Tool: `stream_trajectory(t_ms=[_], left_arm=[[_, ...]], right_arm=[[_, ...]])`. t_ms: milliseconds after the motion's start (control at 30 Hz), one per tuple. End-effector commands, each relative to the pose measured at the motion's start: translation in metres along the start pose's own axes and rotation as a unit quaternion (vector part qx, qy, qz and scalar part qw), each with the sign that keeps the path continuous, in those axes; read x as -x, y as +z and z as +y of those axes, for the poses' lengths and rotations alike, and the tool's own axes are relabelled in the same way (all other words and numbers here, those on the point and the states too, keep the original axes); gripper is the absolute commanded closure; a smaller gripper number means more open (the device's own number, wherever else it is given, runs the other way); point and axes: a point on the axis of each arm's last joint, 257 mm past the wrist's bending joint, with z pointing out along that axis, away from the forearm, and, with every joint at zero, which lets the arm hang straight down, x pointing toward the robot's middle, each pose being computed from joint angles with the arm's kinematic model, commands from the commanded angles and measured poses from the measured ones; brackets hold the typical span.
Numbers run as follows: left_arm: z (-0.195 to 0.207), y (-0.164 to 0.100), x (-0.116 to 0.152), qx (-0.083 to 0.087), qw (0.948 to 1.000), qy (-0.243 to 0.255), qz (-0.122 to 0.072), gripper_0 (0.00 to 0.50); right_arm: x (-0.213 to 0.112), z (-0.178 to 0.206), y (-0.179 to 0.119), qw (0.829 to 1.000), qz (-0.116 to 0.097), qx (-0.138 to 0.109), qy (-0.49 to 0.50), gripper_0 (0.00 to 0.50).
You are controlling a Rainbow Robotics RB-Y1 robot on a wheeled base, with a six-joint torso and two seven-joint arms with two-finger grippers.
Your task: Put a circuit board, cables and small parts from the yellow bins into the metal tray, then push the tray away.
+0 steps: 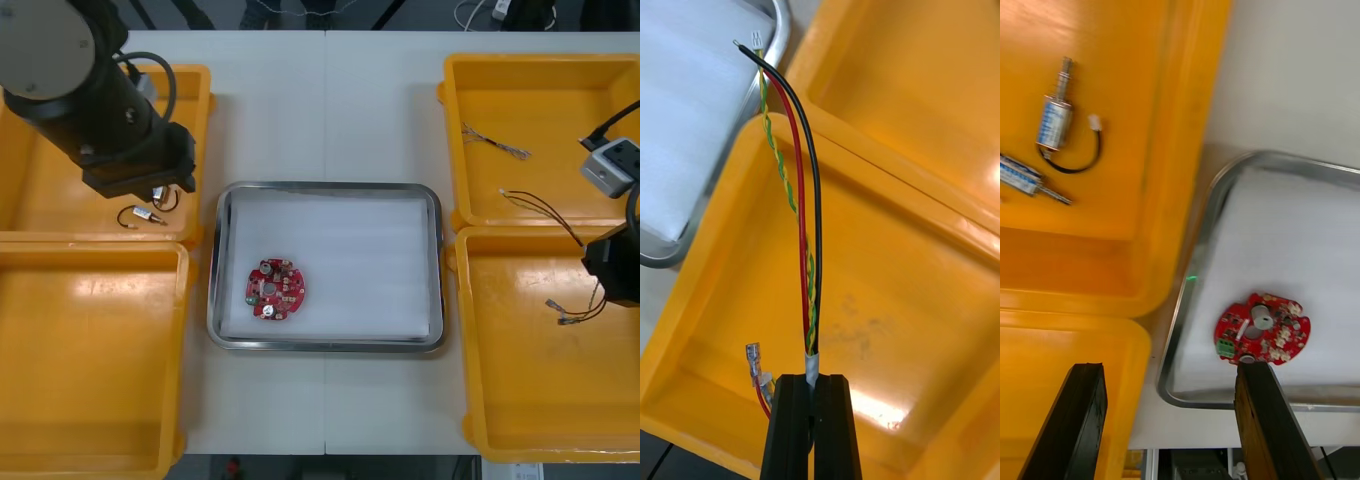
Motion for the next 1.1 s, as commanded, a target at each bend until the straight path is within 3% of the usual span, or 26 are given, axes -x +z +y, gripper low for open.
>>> stream_trajectory(t_ms=[33,200,400,700,833,1100], left_arm=[[0.036,-0.037,0.042,0.014,0.9941,-0.101,-0.036,0.0],[0.064,-0.041,0.062,0.024,0.9861,-0.161,-0.033,0.0],[0.078,-0.039,0.087,0.019,0.9745,-0.221,-0.034,0.0],[0.095,-0.025,0.107,0.002,0.9571,-0.289,-0.016,0.0],[0.104,-0.013,0.11,-0.005,0.9502,-0.312,-0.007,0.0],[0.106,0.013,0.106,-0.011,0.9456,-0.325,0.014,0.0]], right_arm=[[0.026,0.017,-0.008,0.996,-0.011,-0.012,-0.089,0.5],[0.053,0.048,-0.001,0.99,-0.015,0.009,-0.143,0.5],[0.08,0.078,0.009,0.982,-0.021,0.024,-0.186,0.5],[0.101,0.106,0.026,0.95,-0.032,-0.001,-0.312,0.5],[0.102,0.12,0.038,0.934,-0.023,0.006,-0.356,0.5],[0.092,0.128,0.063,0.908,0.011,0.029,-0.418,0.5]])
